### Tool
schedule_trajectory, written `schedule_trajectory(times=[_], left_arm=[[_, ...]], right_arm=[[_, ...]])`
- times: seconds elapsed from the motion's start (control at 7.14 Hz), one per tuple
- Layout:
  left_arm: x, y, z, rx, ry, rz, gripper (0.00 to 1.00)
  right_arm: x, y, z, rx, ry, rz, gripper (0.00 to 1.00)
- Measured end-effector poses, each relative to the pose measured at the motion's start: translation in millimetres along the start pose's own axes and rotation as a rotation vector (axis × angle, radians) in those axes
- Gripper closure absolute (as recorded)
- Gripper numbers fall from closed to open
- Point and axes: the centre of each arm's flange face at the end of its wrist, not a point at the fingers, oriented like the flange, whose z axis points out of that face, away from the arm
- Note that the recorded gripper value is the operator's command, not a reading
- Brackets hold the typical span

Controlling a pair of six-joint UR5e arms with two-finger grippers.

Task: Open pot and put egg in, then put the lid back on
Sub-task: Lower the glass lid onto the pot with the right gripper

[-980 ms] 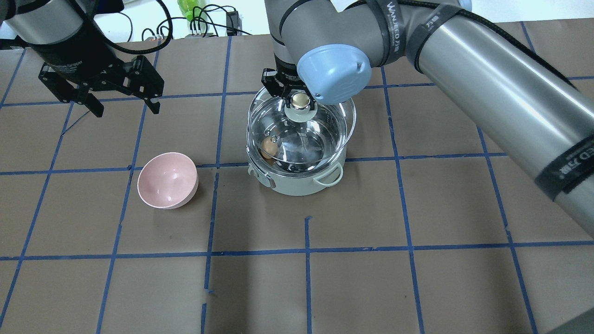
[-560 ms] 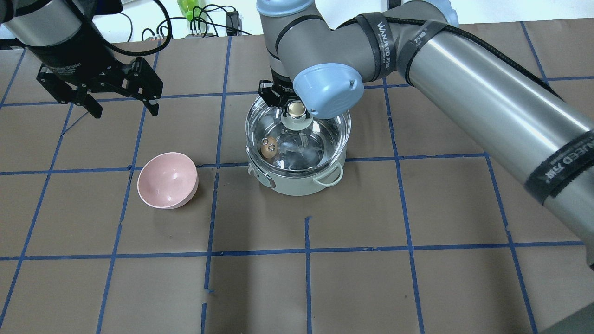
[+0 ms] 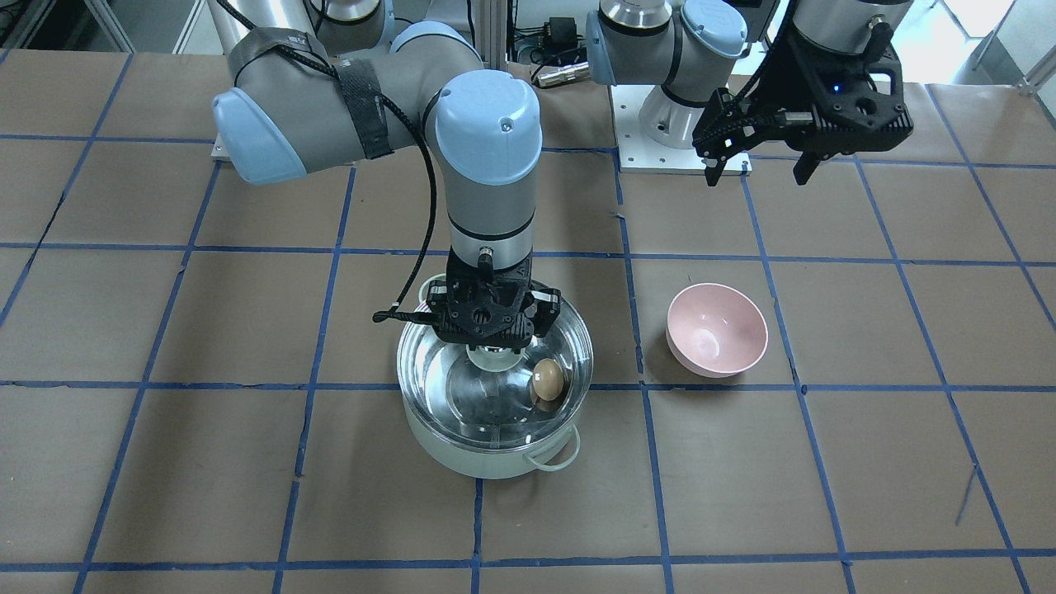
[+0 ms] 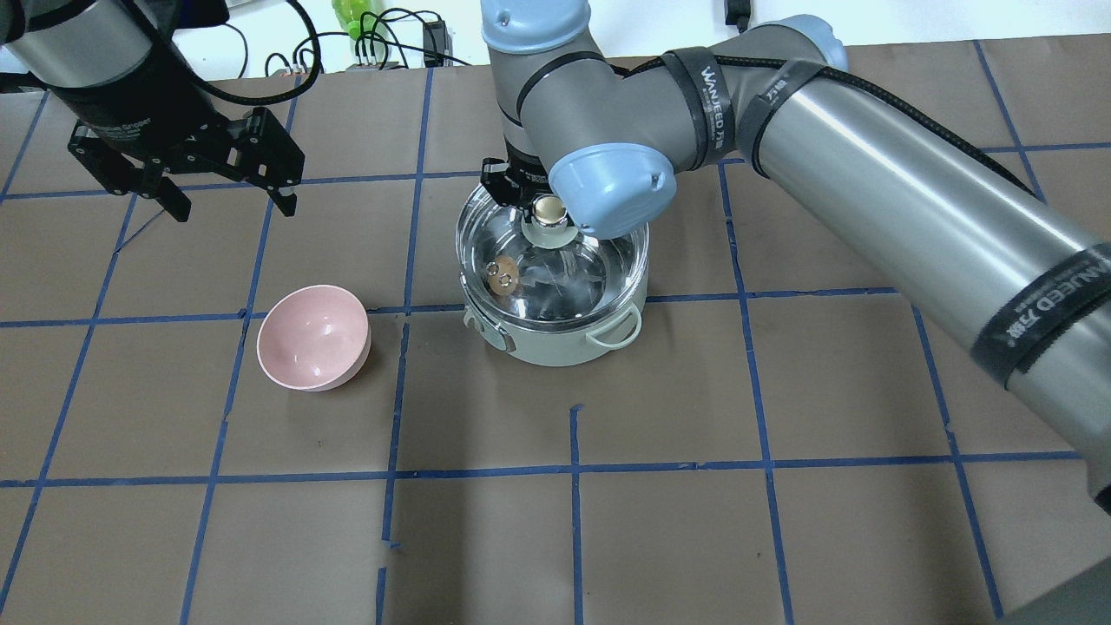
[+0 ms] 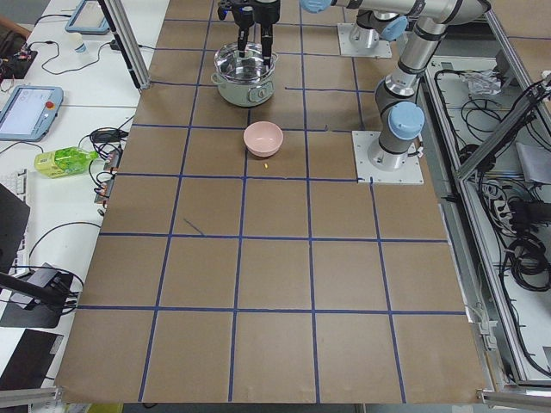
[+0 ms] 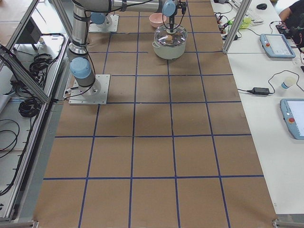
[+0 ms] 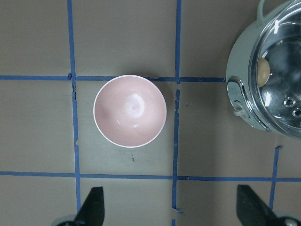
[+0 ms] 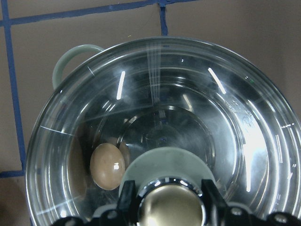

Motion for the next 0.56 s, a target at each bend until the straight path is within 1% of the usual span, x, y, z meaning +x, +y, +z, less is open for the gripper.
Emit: schedule_trajectory(times=[0.56], left_arm=[[-2.1, -0.5, 0.0, 0.0, 0.0, -0.004, 0.0]], right_arm=[[1.6, 4.3, 8.3, -0.016, 0.005, -0.019, 0.95]])
